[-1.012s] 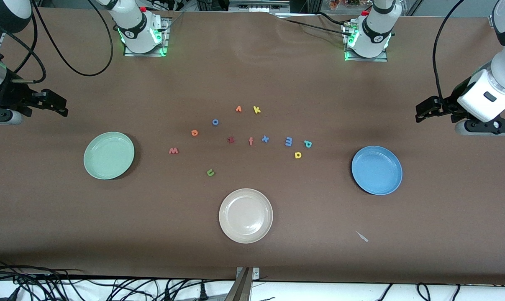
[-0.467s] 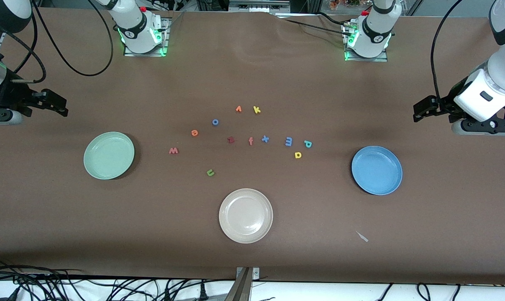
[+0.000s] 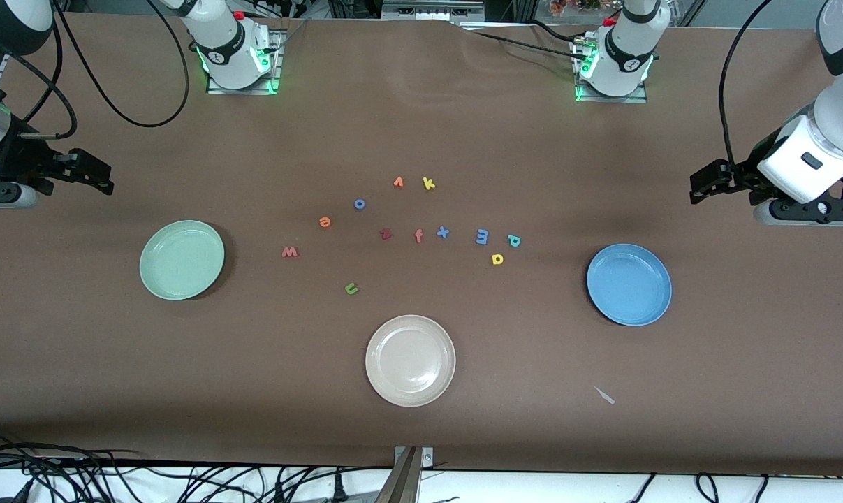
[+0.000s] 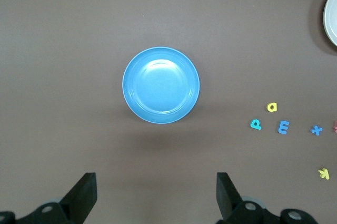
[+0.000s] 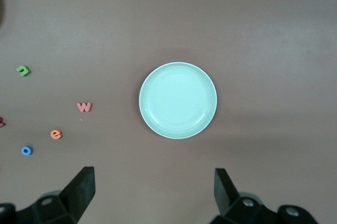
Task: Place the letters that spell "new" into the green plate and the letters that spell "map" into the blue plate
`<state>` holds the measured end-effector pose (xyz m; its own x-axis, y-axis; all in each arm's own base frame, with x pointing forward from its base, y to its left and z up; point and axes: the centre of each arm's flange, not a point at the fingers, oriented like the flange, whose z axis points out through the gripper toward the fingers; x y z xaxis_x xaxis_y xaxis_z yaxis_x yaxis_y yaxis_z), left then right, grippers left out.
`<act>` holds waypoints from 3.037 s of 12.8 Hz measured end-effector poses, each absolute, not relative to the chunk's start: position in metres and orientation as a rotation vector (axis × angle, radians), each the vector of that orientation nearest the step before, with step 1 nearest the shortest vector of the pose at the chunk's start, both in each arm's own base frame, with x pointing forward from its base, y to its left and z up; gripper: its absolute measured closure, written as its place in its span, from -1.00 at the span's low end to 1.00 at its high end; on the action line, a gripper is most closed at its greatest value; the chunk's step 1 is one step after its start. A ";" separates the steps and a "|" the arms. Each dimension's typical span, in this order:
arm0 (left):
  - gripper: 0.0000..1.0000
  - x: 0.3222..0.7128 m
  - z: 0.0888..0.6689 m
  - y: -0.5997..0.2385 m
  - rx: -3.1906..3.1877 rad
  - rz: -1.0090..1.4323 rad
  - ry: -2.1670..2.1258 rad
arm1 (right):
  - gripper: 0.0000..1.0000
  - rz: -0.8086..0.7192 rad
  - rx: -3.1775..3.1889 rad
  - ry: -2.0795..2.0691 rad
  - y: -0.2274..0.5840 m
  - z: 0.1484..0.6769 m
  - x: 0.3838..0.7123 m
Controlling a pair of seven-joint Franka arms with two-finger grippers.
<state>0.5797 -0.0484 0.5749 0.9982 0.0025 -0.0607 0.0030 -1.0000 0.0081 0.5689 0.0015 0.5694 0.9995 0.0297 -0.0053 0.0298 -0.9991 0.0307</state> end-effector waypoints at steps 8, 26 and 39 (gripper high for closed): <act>-1.00 0.580 0.575 -0.048 3.132 -0.095 0.004 | -1.00 -0.008 3.111 0.046 0.002 0.569 0.569; -1.00 0.646 0.344 -0.277 3.140 -0.246 0.183 | -1.00 -0.068 3.102 -0.077 0.194 0.388 0.579; -1.00 0.586 0.189 -0.346 3.135 -0.214 0.350 | -1.00 -0.196 3.114 -0.024 0.270 0.203 0.488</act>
<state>0.5861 -0.3460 0.1886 0.9664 0.2206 -0.1320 0.2180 -0.9753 -0.0346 0.4881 0.2697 0.2027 0.9920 -0.0164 -0.1251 -0.0137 -0.9997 0.0221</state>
